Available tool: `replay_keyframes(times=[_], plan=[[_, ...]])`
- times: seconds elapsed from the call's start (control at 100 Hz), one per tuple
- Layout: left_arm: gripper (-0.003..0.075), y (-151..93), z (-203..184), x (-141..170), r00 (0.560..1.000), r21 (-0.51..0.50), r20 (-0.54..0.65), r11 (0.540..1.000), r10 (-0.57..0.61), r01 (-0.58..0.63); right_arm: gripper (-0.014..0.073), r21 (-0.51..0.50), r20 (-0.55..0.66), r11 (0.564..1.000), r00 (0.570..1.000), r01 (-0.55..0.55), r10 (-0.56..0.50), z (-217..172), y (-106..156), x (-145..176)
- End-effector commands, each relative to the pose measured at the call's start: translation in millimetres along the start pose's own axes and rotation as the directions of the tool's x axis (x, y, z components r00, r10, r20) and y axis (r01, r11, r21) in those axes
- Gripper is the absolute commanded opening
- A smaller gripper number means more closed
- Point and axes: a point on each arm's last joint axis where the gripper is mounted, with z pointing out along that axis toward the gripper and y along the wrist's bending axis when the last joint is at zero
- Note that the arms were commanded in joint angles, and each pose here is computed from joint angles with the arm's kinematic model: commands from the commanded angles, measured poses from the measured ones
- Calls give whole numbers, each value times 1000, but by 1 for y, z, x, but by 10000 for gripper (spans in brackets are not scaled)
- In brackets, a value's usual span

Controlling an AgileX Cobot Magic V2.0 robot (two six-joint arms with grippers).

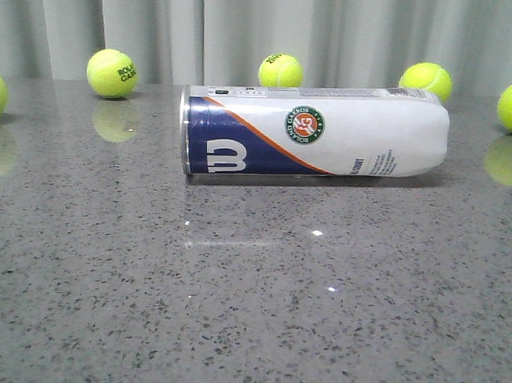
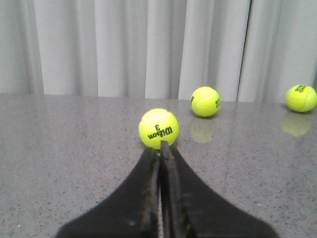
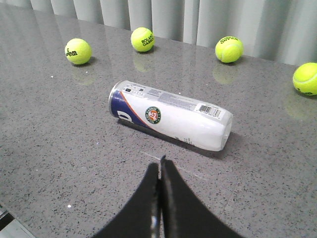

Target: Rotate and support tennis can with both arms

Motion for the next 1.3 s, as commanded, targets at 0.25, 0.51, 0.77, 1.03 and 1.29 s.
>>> replay_keyframes(times=[0.25, 0.51, 0.77, 1.03, 1.29], plan=[[-8, -3, 15, -57, 944, 28, -330, 1000, -2, 12, -59, 5, 79, 1000, 997, -2, 2, -2, 0, -13], [514, -7, 46, -70, 897, 72, -442, 997, 2, 34, -59, 5, 79, 1000, 997, -2, 2, -2, 0, -13], [544, -24, 81, -77, 787, 161, -615, 970, -47, 184, -59, 5, 79, 1000, 997, -2, 2, -2, 0, -13], [543, -60, 118, -85, 653, 346, -751, 786, -96, 513, -59, 5, 79, 1000, 997, -2, 2, -2, 0, -13], [530, -82, 154, -77, 554, 400, -814, 525, -173, 751, -59, 5, 79, 1000, 997, -2, 2, -2, 0, -13]])
